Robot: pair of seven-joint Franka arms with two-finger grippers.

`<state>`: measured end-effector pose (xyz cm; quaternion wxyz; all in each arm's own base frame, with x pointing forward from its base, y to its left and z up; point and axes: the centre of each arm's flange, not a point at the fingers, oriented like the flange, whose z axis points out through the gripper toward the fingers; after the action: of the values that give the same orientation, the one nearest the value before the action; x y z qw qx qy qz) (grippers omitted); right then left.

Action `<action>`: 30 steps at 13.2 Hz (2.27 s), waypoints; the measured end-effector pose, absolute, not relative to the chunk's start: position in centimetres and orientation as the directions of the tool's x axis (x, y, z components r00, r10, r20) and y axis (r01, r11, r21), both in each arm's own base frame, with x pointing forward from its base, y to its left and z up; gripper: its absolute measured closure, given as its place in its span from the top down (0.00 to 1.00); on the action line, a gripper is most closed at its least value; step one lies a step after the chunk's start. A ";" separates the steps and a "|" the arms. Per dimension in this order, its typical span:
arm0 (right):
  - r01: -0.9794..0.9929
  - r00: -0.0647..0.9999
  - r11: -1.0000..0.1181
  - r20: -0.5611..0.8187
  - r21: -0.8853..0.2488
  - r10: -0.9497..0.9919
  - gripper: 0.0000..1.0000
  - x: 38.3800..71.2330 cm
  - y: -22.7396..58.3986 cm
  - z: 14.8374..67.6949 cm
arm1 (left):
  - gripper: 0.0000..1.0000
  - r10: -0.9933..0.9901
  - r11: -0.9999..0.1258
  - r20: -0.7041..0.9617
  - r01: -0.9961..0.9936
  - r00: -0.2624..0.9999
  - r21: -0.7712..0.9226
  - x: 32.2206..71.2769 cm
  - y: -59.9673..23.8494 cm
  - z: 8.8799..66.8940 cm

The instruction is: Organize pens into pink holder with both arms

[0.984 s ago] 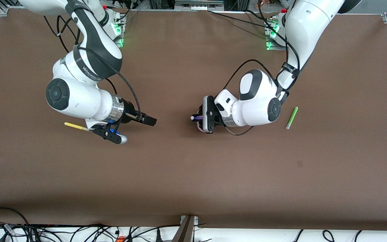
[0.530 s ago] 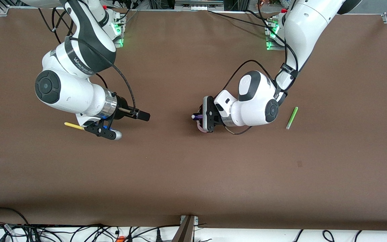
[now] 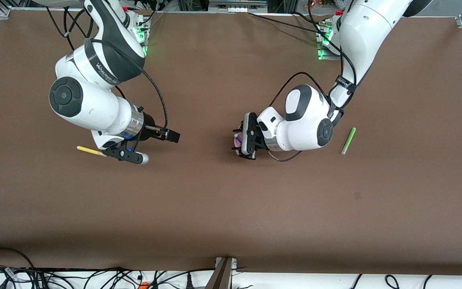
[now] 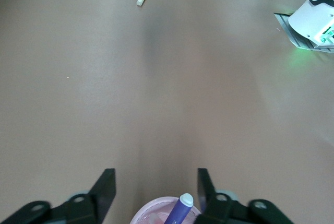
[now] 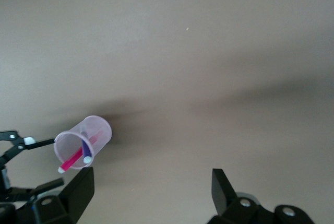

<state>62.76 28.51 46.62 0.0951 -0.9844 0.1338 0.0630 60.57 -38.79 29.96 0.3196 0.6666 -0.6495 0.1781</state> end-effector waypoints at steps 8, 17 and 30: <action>-0.131 0.991 -0.986 -0.029 -0.101 -0.128 1.00 62.4 23.2 50.9 | 1.00 -0.857 -0.098 0.456 -0.944 0.240 0.314 60.1 -35.9 37.2; -0.114 0.993 -0.992 0.026 -0.047 -0.116 1.00 53.8 13.2 61.7 | 1.00 -0.675 -0.708 0.052 -0.666 0.736 0.235 59.9 -28.2 47.0; -0.004 1.000 -0.999 -0.009 -0.035 -0.004 1.00 52.2 6.9 63.6 | 1.00 -0.189 -0.975 -0.030 -0.191 0.982 -0.114 63.0 -13.2 55.9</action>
<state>52.15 6.93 63.61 0.0176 -0.9998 0.0020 0.0045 62.95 -13.20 55.94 -0.0583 0.9937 -0.0957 -0.0093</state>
